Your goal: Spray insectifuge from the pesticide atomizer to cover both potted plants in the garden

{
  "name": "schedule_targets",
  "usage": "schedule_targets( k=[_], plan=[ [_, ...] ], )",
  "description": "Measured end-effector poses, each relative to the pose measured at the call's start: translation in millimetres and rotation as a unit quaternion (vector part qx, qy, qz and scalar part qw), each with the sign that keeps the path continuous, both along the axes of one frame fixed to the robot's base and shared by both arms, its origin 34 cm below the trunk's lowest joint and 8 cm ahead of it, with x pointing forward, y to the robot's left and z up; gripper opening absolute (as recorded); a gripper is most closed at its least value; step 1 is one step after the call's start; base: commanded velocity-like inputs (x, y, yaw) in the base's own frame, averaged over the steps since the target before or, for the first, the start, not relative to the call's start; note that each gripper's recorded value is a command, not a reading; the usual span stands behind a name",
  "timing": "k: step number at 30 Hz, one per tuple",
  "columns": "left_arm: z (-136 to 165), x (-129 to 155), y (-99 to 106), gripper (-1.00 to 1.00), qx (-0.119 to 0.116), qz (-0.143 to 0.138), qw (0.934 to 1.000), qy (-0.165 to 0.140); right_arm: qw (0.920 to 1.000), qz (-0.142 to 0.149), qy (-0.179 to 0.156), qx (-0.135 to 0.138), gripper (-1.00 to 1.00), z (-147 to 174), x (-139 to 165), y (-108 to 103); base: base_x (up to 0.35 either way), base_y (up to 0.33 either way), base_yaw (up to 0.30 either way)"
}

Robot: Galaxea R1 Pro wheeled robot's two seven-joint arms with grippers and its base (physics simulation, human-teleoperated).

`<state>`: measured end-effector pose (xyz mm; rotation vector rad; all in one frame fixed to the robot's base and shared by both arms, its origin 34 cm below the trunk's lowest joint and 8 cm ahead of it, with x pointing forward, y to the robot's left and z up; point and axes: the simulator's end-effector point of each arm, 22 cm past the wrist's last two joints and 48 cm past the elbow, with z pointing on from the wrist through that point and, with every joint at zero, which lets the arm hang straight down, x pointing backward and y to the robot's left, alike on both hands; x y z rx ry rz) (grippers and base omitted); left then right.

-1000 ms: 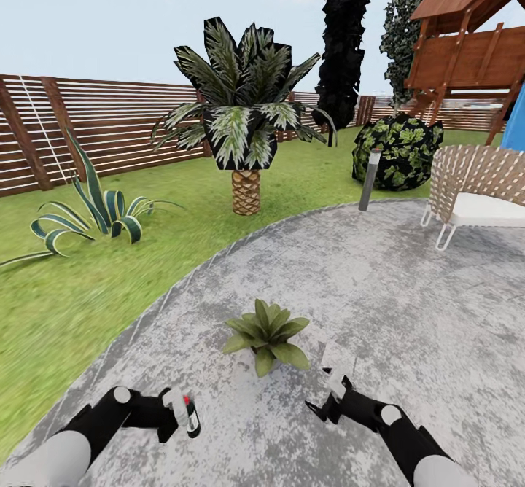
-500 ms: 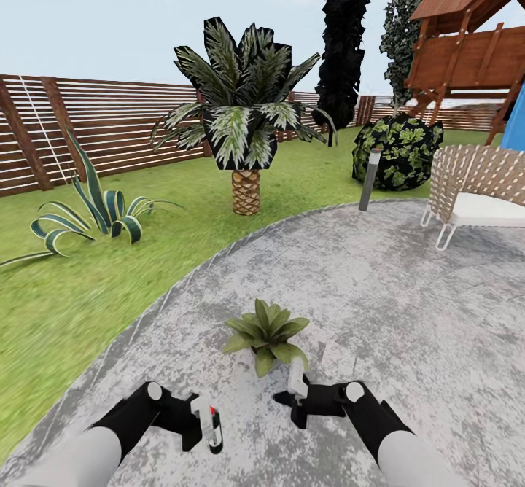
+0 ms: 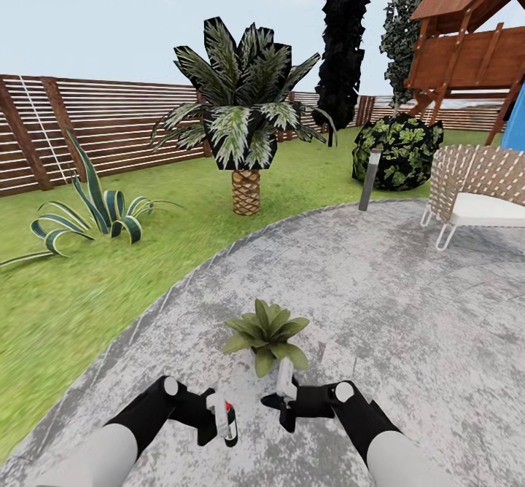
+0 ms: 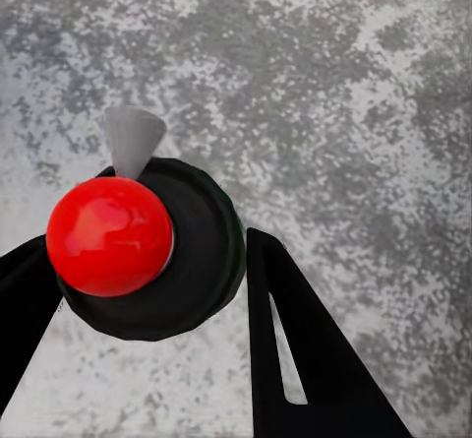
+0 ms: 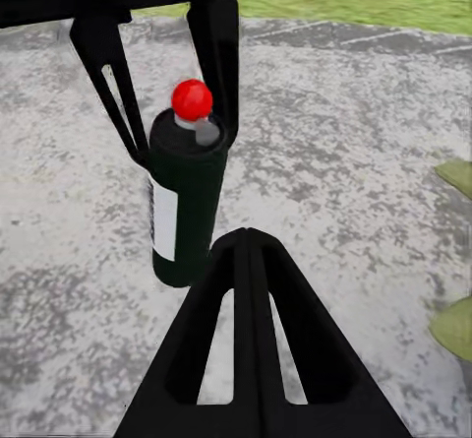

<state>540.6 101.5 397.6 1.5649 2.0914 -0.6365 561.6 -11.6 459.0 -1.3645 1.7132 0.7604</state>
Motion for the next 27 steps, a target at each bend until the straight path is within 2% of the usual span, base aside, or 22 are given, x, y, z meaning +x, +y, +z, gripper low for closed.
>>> schedule_targets(
  k=[2,11,15,21,24,27],
  plan=[
    [1,0,-2,-1.00,-0.001,-0.001,1.0000,-0.001,1.0000,0.008,0.005,0.001,-1.00,0,-4,1,0.000,0.000,0.000],
    [4,-1,-15,-1.00,-0.010,-0.009,0.9999,-0.003,0.9999,0.013,0.006,0.004,-1.00,2,-6,6,0.000,0.000,0.000],
    [3,-9,-27,-1.00,-0.006,-0.033,0.9994,-0.003,0.9999,0.013,0.006,0.005,-1.00,2,-6,6,0.000,0.000,0.000],
    [2,-13,-32,-1.00,-0.007,-0.040,0.9992,-0.001,0.9999,0.013,0.006,0.005,-1.00,2,-6,6,0.000,0.000,0.000],
    [6,-15,-46,-1.00,-0.017,-0.045,0.9989,-0.002,0.9999,0.013,0.006,0.005,-1.00,2,-6,6,0.000,0.000,0.000],
    [7,-15,-52,-1.00,-0.021,-0.046,0.9987,-0.003,0.9999,0.013,0.006,0.005,-1.00,2,-6,6,0.000,0.000,0.000]
  ],
)
